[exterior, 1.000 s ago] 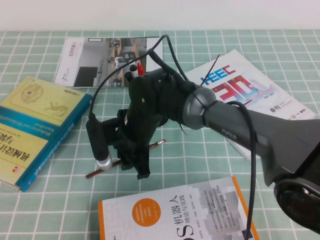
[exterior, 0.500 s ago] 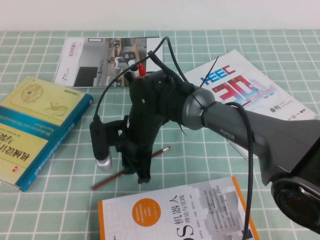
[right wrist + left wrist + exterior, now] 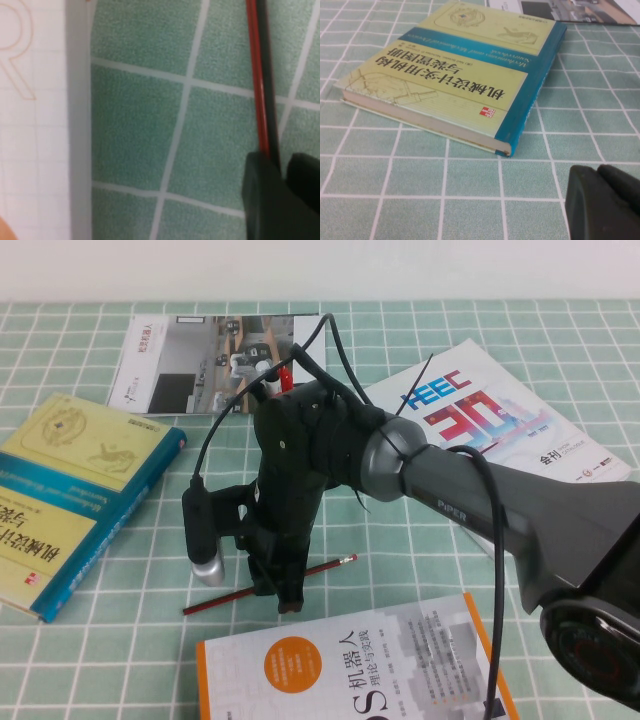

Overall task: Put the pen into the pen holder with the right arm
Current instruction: Pick up the pen on the table, then place the pen onto the pen holder

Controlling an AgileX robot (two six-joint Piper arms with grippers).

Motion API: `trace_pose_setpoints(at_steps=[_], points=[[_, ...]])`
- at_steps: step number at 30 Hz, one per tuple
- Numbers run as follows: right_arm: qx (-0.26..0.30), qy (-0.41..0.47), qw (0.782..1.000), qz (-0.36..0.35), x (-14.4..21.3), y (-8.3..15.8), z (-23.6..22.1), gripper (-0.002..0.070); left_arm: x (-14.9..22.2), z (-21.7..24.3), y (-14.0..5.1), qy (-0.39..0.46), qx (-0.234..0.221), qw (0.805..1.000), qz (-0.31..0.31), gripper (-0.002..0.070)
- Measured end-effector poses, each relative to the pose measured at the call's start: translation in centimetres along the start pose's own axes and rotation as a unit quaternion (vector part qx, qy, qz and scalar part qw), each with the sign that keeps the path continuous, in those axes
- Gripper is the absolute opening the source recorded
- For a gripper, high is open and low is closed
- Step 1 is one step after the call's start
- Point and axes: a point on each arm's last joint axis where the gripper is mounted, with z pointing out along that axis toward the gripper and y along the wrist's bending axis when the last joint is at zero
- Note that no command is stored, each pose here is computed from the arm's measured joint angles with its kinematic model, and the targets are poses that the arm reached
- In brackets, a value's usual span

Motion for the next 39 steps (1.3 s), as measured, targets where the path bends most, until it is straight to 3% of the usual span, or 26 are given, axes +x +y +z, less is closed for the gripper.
trace_pose_setpoints(at_steps=[10,17,28,33,39], points=[[0.002,0.004,1.000,0.004,0.1,0.0,0.0,0.0077,0.0,0.0,0.0,0.000,0.000,1.000,0.000,-0.0004],[0.001,0.005,1.000,0.013,0.1,0.0,0.0,0.0016,0.0,0.0,0.0,0.000,0.000,1.000,0.000,-0.0004],[0.003,0.009,0.999,0.045,0.1,0.0,-0.1,0.0013,0.0,0.0,0.0,0.000,0.000,1.000,0.000,-0.0004],[0.012,0.035,0.998,0.052,0.7,0.1,-1.5,0.0011,0.0,0.0,0.0,0.000,0.000,1.000,0.000,-0.0004],[0.044,0.005,0.996,0.071,0.2,0.6,-6.2,0.0010,0.0,0.0,0.0,0.000,0.000,1.000,0.000,-0.0004]])
